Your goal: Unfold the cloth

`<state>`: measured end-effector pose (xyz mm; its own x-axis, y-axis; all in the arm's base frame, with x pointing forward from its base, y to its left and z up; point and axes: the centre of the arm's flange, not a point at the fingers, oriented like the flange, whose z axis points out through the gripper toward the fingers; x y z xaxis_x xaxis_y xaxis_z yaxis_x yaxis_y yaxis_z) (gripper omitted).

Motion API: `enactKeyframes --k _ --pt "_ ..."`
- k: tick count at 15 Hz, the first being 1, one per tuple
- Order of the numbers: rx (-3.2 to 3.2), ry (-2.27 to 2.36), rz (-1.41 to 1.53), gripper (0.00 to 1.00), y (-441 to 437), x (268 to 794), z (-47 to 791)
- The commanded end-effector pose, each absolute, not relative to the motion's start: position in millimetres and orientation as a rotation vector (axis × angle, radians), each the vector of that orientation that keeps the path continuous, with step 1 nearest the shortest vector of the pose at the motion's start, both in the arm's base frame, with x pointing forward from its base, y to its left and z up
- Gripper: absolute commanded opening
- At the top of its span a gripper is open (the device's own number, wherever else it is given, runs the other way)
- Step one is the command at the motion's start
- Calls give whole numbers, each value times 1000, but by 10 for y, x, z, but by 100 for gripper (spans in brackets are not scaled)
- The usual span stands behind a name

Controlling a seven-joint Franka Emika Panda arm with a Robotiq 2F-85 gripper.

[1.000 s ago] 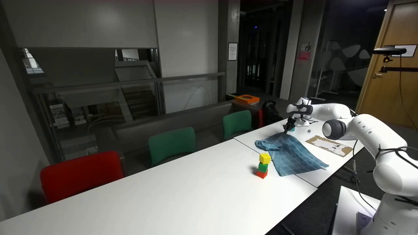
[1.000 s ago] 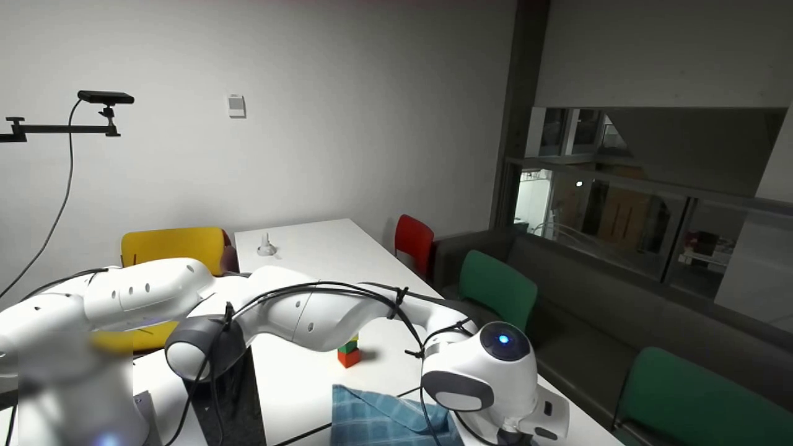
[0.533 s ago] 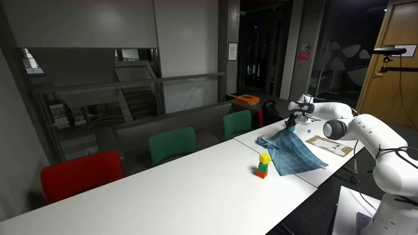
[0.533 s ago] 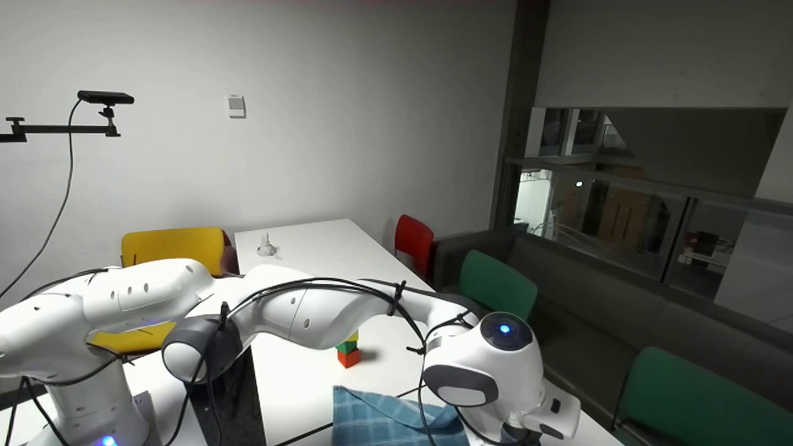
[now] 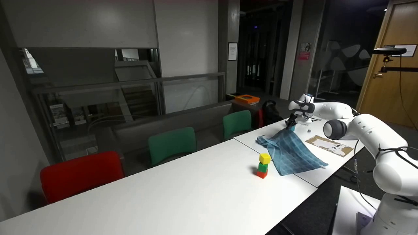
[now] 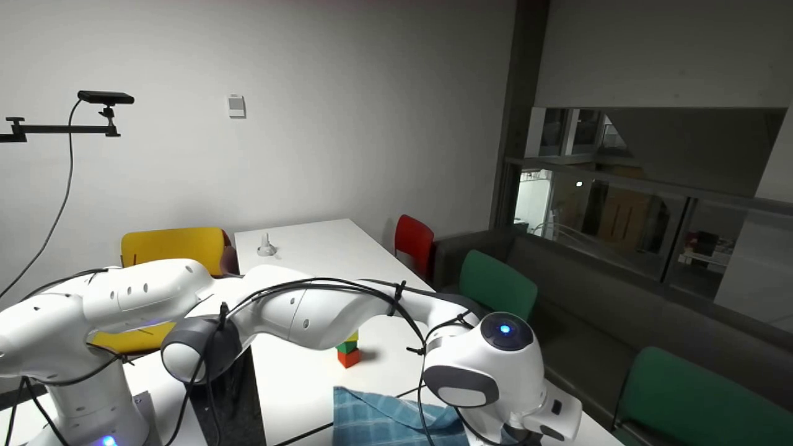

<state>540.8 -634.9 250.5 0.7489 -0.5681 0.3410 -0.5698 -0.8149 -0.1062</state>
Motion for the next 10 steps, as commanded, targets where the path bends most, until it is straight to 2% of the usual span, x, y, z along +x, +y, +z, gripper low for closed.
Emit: enactKeyframes --k 1,8,9,10 --pt "2902 -946 599 0 -6417 5532 2637" --pt "2854 -937 656 0 -6399 5486 2758" --pt "2847 -947 658 26 -6381 5483 2760" --pt "2846 -953 656 28 -6350 5483 2761"
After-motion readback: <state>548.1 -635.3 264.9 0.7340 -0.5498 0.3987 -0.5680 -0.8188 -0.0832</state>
